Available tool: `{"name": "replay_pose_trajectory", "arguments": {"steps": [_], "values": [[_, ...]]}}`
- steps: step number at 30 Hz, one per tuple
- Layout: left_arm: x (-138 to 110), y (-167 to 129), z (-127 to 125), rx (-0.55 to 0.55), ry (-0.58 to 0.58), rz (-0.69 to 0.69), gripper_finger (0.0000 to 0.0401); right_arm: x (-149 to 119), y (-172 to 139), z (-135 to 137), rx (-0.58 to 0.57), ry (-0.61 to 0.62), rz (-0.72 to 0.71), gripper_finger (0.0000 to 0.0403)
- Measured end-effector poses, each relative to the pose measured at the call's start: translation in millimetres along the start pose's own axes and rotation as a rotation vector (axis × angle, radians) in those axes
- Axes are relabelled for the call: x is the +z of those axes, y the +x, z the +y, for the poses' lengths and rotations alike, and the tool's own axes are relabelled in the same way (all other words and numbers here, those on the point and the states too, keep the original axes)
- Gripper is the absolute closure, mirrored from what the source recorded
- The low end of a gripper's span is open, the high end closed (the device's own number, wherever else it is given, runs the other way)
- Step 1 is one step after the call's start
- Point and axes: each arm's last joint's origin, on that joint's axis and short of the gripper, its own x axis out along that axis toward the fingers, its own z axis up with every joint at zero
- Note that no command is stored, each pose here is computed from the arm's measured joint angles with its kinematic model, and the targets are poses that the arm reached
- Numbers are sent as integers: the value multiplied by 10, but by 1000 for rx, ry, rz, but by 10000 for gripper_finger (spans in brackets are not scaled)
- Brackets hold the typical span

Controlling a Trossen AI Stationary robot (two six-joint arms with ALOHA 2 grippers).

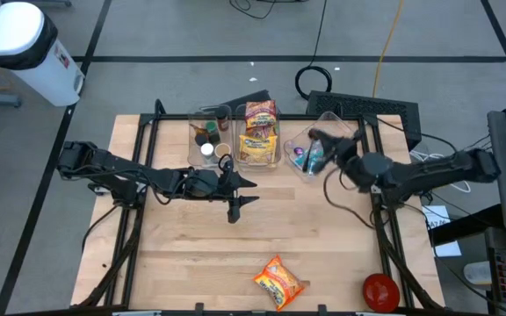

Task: Pick & Place Food Item
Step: Put the black spoon into the right transparent bin, then put the orange noodle pack into the middle transparent bin

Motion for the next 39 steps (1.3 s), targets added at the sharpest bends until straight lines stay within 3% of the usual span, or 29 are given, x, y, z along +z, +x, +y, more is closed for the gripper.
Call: {"name": "replay_pose_trajectory", "arguments": {"steps": [7, 12, 17, 21, 28, 31, 34, 39], "values": [[-1, 0, -1, 0, -14, 0, 201, -607, 198, -432, -252, 70, -34, 403], [-1, -1, -5, -2, -20, 0, 201, -1066, 102, -567, -216, 188, 3, 403], [-1, -1, -4, -1, -20, 0, 201, -1291, -20, -622, -206, 279, 8, 393], [-1, 0, -3, -1, -20, 0, 201, -1289, -22, -619, -182, 294, 1, 354], [4, 0, -4, -2, -29, -5, 201, -1285, -17, -600, -122, 284, 6, 242], [-16, 16, -29, -20, -58, 2, 201, -1243, -7, -574, -31, 253, -11, 202], [-107, 74, -88, -75, -77, 49, 201, -1152, 16, -530, 87, 267, -42, 175], [-393, 306, -244, -197, -129, 135, 201, -1017, 33, -421, 184, 270, -54, 155]]}}
